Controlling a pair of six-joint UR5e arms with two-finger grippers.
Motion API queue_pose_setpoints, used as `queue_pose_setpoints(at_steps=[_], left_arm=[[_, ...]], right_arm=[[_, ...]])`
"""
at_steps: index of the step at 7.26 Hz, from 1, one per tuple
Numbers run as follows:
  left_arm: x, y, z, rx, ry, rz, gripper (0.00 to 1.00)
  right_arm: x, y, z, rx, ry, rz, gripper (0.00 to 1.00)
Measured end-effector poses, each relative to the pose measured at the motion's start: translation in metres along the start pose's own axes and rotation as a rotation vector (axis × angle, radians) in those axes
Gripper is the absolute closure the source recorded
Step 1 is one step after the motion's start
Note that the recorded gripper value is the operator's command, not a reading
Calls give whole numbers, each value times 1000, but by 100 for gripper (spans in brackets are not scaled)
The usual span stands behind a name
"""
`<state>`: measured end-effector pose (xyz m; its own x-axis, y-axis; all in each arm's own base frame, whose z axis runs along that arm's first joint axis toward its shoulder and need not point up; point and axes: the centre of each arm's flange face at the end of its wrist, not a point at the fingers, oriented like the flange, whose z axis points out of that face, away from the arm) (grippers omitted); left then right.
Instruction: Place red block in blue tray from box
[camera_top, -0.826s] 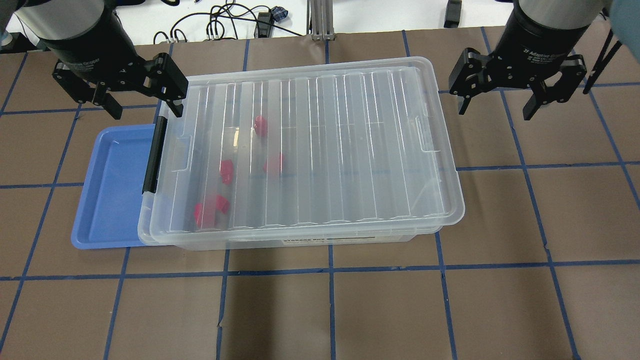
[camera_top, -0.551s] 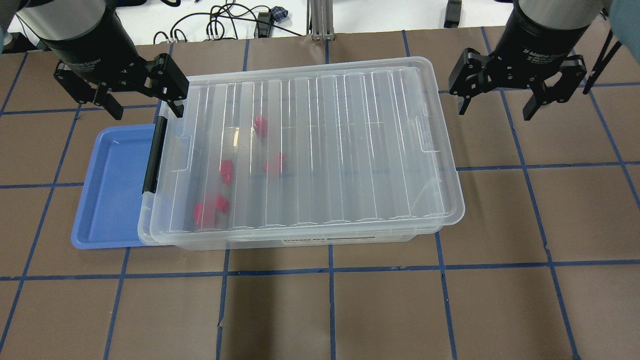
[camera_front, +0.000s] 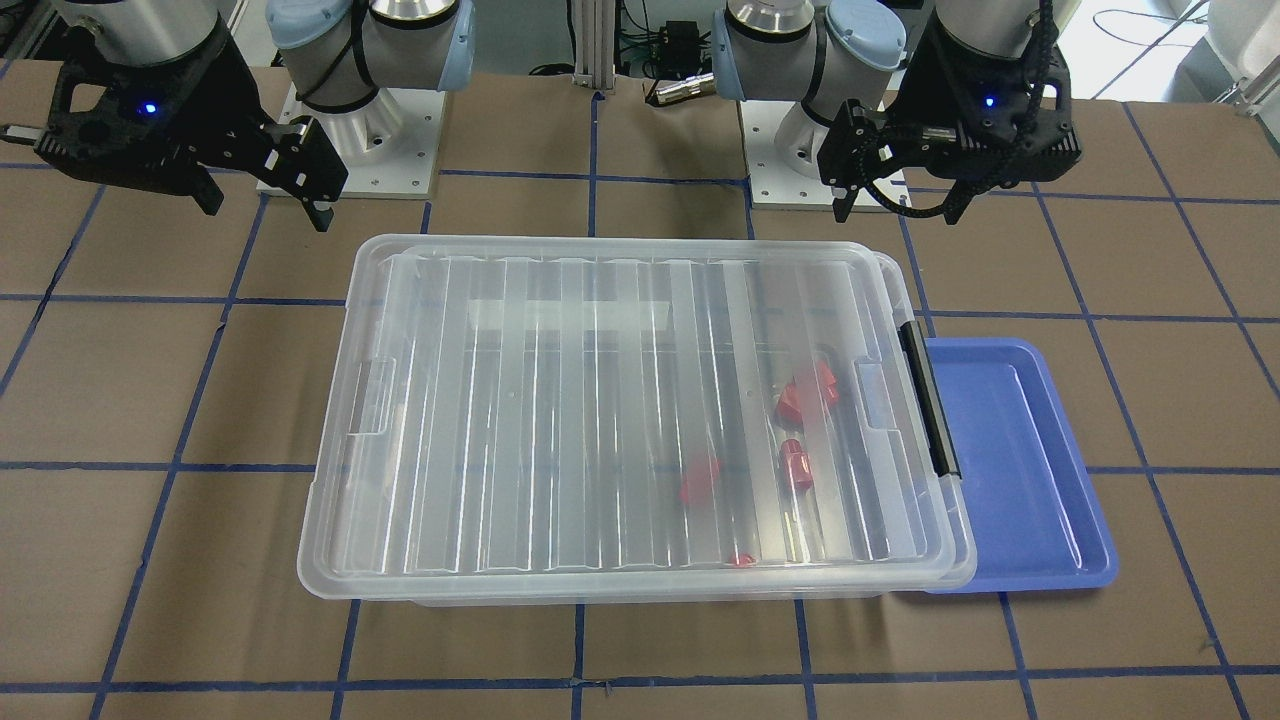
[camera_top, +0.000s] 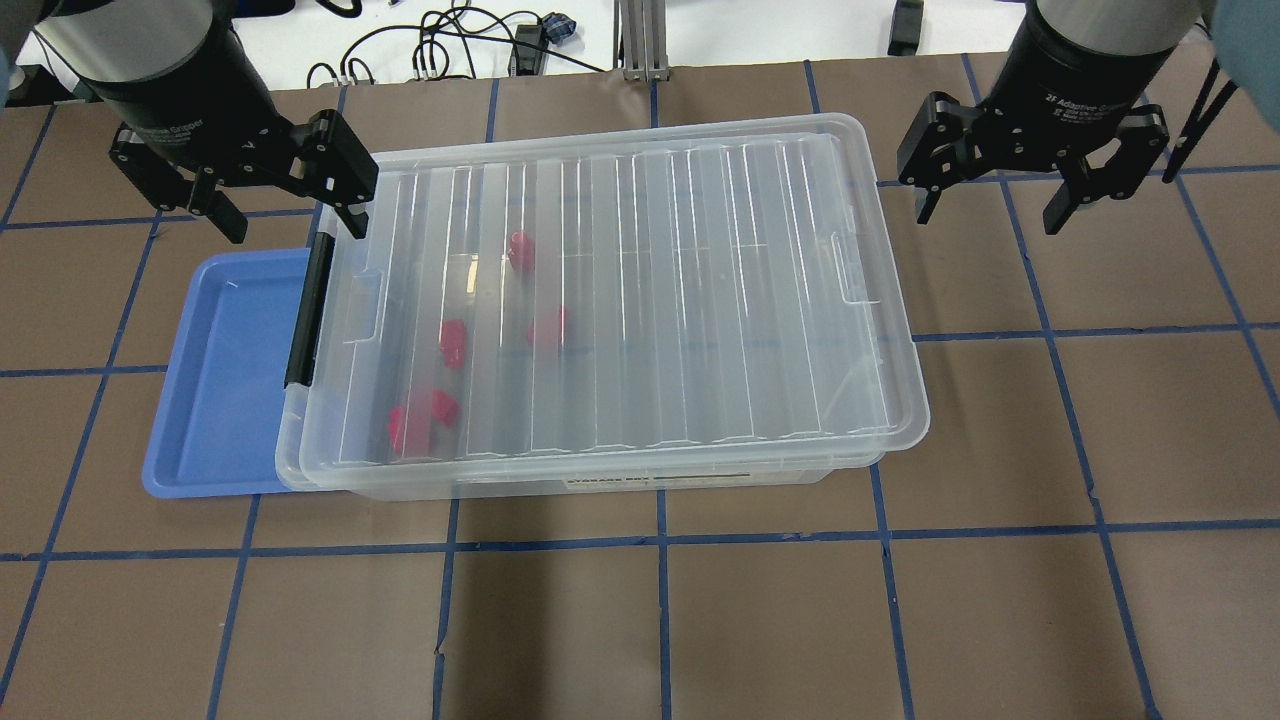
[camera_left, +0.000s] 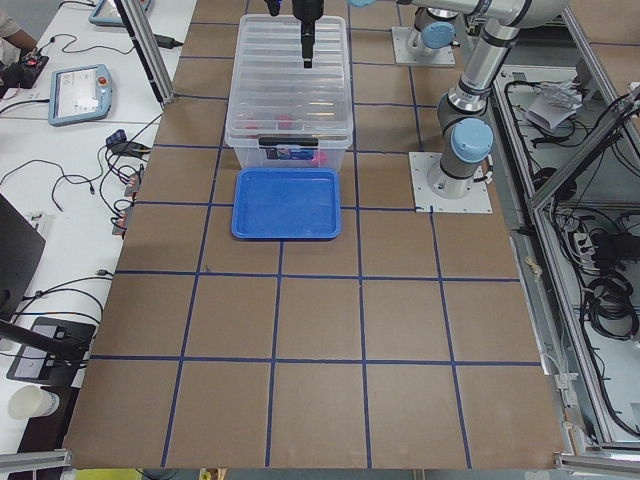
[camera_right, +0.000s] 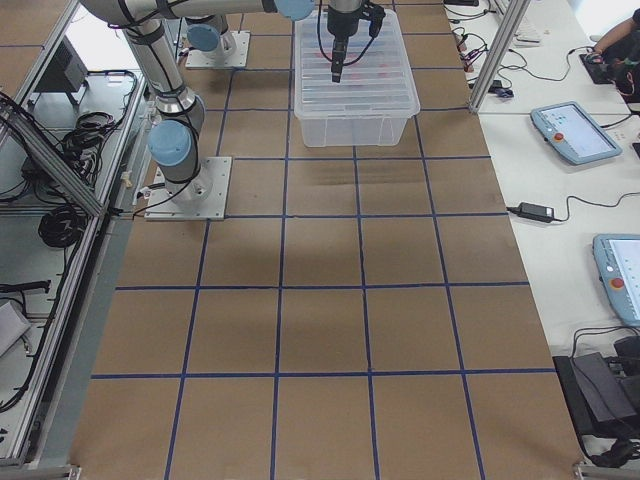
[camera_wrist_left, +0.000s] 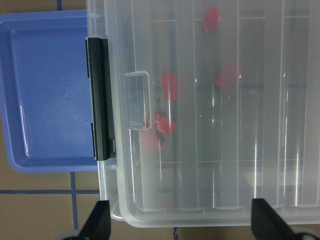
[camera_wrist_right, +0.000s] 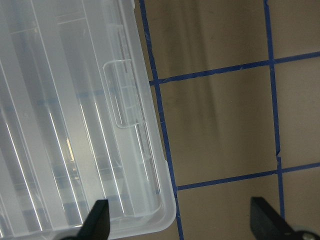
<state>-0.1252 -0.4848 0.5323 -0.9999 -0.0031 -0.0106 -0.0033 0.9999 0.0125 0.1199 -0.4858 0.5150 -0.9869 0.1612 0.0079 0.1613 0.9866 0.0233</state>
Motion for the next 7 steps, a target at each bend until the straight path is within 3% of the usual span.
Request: queue_pose_setpoints(at_steps=[2, 4, 7], left_arm=[[0, 0, 0, -1, 0, -6, 0], [0, 0, 1, -3, 1, -8, 0], [0, 0, 1, -4, 1, -9, 0]], right_arm=[[-1, -6, 8, -6, -4, 7, 0], [-3, -25, 35, -50, 3, 0, 0], [-9, -70, 73, -3, 2, -2, 0]])
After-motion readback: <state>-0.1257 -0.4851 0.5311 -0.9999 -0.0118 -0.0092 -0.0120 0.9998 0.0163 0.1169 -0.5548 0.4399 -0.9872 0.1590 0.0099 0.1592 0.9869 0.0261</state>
